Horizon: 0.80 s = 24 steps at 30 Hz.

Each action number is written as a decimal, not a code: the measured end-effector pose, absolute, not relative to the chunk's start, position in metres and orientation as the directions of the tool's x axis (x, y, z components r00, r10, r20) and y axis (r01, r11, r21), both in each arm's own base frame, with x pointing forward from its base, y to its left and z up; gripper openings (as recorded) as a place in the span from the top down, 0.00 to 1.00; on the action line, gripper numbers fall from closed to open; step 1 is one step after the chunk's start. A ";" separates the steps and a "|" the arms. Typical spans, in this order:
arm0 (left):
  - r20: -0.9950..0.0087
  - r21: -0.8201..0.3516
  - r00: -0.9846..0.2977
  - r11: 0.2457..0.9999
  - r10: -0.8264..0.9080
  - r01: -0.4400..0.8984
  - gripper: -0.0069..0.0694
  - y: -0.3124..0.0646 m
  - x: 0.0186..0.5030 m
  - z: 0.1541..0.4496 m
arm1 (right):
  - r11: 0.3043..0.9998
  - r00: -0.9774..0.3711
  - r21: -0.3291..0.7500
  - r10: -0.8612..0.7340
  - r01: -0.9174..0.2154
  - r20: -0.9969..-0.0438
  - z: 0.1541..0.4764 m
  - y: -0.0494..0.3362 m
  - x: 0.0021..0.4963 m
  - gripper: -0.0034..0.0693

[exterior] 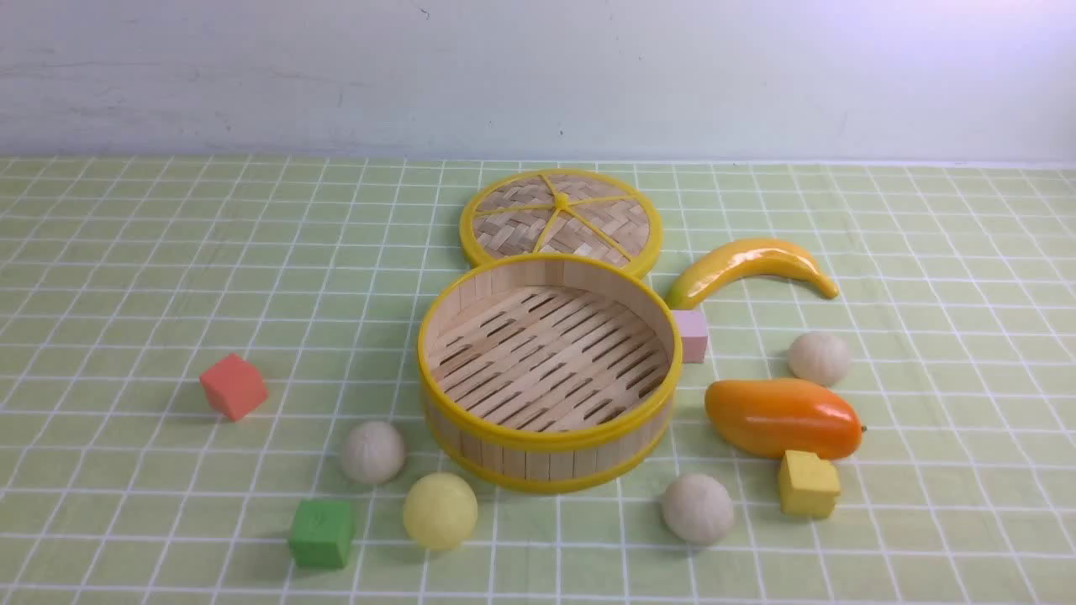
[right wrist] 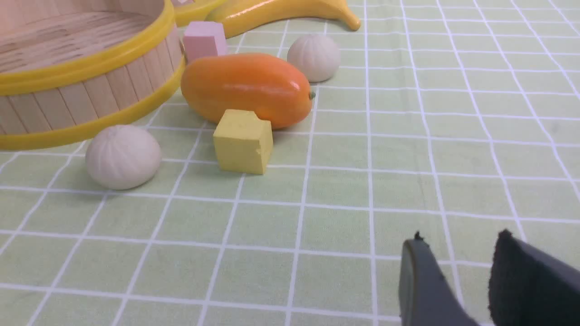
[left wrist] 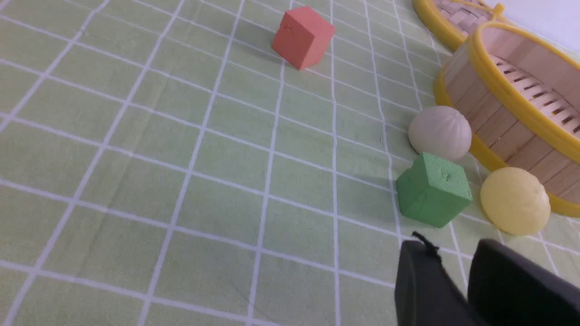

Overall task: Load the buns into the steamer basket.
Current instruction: Use the left arm to grab a steamed stuffed bun

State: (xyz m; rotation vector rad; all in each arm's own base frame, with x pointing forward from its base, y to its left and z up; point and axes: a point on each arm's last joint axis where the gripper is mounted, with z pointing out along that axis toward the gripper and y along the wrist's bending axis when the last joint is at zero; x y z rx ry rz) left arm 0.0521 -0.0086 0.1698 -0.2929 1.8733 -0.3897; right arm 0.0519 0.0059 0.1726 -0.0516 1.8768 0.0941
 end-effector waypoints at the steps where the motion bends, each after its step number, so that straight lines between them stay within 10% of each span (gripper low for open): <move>1: -0.863 -0.406 -0.326 0.914 -0.387 -0.011 0.70 -0.009 0.052 0.170 | 0.996 -0.303 0.039 0.012 -0.083 -0.953 0.173 0.006 0.052 0.63; 24: -0.867 -0.433 -0.276 0.902 -0.415 0.001 0.67 -0.008 0.054 0.175 | 0.996 -0.303 0.037 0.010 -0.083 -0.953 0.173 0.006 0.052 0.63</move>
